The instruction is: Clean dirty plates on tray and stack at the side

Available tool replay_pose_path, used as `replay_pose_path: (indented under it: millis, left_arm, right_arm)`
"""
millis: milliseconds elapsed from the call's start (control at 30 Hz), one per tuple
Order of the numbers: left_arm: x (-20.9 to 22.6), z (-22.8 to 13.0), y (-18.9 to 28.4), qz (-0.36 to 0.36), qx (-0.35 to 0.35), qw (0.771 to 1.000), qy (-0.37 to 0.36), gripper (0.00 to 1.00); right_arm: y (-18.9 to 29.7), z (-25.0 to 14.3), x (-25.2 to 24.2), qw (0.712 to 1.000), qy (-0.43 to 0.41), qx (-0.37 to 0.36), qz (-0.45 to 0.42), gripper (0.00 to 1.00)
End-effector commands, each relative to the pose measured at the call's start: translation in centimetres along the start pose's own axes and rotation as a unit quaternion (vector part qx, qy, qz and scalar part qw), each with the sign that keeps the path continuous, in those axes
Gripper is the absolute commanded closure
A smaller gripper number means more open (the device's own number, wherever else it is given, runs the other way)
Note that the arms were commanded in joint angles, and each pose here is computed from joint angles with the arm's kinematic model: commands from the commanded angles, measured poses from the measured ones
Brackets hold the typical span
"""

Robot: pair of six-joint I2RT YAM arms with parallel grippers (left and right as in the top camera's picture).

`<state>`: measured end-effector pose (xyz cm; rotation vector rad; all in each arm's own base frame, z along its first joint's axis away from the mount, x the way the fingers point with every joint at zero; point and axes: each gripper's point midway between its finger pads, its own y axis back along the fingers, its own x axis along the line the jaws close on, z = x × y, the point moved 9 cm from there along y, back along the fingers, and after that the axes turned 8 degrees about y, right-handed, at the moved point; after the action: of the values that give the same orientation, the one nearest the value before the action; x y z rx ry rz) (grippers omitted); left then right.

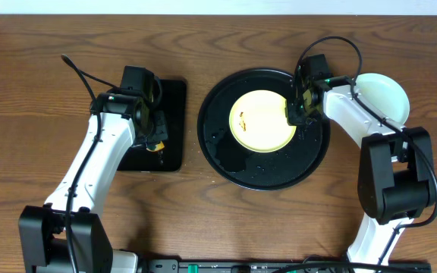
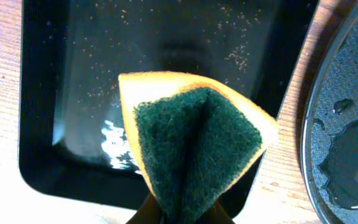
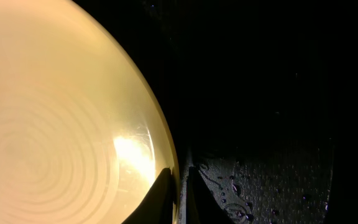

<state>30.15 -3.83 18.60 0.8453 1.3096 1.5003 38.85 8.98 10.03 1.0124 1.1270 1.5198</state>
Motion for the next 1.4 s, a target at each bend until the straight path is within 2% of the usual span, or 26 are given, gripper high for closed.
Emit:
replay_pose_path:
  millis: [0,100,433,633,733,933,1367]
  left_arm:
    - [0.0,-0.1,-0.1,-0.001,0.002,1.000,-0.005,0.92]
    - [-0.1,0.1,-0.1,-0.004,-0.004,1.000,-0.005,0.92]
    - [-2.0,0.6,1.1,-0.022,-0.024,0.999,-0.040,0.93]
    - [-6.7,-0.3,1.5,-0.141,-0.022,0.986,-0.090,0.93]
    - [-9.2,-0.9,1.7,-0.169,-0.037,0.978,-0.112,0.93]
    - [-10.7,-2.5,1.8,-0.176,-0.021,0.978,-0.109,0.93]
    - [-11.2,-1.9,2.0,-0.191,-0.042,0.975,-0.110,0.92]
  right_arm:
    - [0.0,0.1,-0.2,1.000,0.005,-0.001,-0.007,0.94]
    - [0.0,0.1,-0.2,1.000,0.005,0.000,-0.007,0.99]
    - [0.0,0.1,0.5,1.000,0.013,-0.002,-0.005,0.99]
    - [-0.1,0.1,0.6,1.000,0.015,-0.002,-0.005,0.99]
    - [-0.1,0.1,0.6,1.000,0.018,-0.001,-0.005,0.99]
    - [-0.1,0.1,0.6,1.000,0.018,-0.001,-0.005,0.99]
    - [-0.1,0.0,0.6,1.000,0.018,0.000,-0.005,0.99]
